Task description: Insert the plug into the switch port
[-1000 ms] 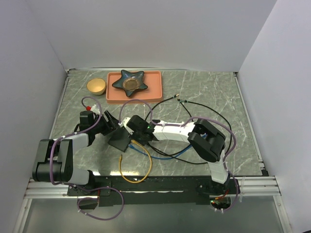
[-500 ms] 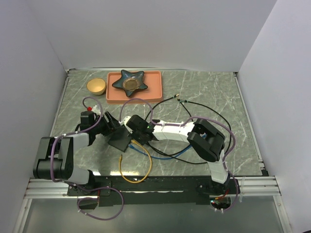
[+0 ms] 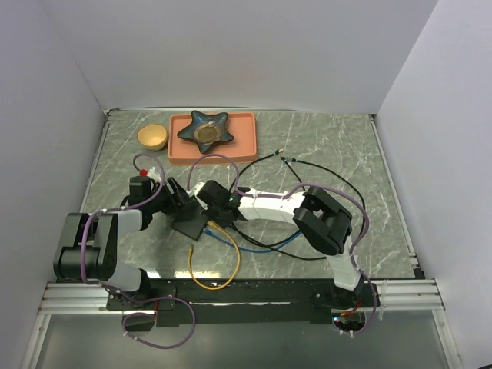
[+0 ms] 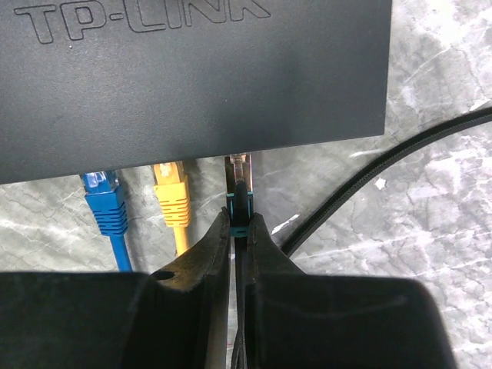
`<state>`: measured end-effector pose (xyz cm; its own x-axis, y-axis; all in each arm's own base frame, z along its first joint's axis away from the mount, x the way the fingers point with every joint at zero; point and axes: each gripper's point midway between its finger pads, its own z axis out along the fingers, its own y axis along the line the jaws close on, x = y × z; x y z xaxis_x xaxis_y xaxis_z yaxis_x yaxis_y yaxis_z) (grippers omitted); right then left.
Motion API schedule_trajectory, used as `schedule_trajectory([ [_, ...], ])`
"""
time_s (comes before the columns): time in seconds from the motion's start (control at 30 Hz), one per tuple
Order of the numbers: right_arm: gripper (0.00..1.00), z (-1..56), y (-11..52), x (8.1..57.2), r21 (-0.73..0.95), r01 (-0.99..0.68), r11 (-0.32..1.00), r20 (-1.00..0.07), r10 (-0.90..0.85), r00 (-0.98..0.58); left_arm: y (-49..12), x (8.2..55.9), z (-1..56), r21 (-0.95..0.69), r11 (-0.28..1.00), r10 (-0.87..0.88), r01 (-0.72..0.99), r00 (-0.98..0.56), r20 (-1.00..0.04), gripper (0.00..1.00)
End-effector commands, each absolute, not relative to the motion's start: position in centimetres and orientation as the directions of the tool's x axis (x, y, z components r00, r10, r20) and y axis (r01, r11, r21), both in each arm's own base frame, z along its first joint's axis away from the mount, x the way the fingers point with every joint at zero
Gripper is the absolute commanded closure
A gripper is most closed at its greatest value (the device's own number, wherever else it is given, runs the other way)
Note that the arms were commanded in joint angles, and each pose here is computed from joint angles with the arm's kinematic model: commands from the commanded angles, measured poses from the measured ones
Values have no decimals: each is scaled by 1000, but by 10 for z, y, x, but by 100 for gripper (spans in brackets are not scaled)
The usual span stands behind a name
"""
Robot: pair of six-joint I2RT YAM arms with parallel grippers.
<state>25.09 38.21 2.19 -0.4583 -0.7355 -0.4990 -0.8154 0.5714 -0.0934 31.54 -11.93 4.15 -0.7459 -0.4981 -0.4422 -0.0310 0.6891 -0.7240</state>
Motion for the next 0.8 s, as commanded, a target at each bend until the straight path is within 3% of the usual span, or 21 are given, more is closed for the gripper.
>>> schedule_trajectory([
  [0.0,100,46,402,272,-100,-787,608,-593,-672,-444,-129,322,48,-730,683,-467,21,-756,-459,32],
  [0.77,100,87,416,278,-65,-771,634,-699,-580,-418,-136,322,40,-733,679,-448,27,-776,-443,34],
])
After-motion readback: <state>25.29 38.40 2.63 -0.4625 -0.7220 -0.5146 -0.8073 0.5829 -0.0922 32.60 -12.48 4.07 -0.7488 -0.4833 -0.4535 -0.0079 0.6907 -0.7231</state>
